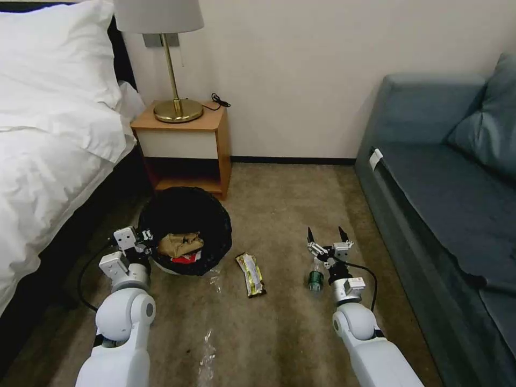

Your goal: Pick up the trash bin, then pick up the garbage on the floor and place it into the trash bin.

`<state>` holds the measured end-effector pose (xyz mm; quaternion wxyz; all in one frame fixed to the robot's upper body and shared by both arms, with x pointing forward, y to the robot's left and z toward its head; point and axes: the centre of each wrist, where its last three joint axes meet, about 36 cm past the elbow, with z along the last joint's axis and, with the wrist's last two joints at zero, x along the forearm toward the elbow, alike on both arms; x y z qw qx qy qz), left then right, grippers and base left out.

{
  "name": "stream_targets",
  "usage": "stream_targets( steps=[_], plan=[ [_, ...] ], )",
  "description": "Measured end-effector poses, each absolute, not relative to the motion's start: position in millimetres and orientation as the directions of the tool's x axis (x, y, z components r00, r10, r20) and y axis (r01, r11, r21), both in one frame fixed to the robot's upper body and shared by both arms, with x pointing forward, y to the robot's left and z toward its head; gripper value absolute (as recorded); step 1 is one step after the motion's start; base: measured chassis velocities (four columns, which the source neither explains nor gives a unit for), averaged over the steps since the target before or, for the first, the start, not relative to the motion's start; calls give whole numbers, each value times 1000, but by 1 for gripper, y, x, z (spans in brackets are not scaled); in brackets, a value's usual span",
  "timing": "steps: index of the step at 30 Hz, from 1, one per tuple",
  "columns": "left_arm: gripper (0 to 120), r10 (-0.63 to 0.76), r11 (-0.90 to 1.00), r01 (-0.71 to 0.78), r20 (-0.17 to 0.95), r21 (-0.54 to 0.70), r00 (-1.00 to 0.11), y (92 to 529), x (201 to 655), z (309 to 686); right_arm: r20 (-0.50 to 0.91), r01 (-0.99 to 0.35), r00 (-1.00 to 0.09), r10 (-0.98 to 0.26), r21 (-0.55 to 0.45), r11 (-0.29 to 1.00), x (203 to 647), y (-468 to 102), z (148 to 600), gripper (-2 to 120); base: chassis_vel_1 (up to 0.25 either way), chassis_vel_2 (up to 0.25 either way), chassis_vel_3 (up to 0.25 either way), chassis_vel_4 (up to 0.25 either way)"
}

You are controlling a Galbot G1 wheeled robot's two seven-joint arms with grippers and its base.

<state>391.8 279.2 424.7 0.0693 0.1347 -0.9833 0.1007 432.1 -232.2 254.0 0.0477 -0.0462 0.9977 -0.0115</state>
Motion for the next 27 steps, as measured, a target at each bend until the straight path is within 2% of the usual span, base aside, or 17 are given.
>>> stream_targets(
  steps=[5, 9, 12, 15, 27],
  plan=[
    [4, -249, 943, -278, 166, -180, -954, 279, 391, 424, 4, -80, -997, -80, -31, 996, 440, -233, 260, 100, 0, 0, 0, 0],
    [4, -245, 944, -274, 166, -183, -955, 278, 390, 424, 137, -59, -988, -69, 79, 995, 452, -229, 273, 100, 0, 0, 0, 0],
    [4, -242, 945, -271, 166, -184, -956, 277, 390, 424, 170, -62, -982, -78, 100, 993, 456, -227, 276, 100, 0, 0, 0, 0],
    [4, -237, 944, -269, 172, -189, -956, 275, 391, 421, 321, -69, -940, -112, 141, 988, 477, -223, 278, 100, 0, 0, 0, 0],
    [4, -245, 942, -278, 180, -188, -953, 282, 400, 415, 520, 9, -853, -46, 103, 995, 503, -244, 238, 100, 0, 0, 0, 0]
  ],
)
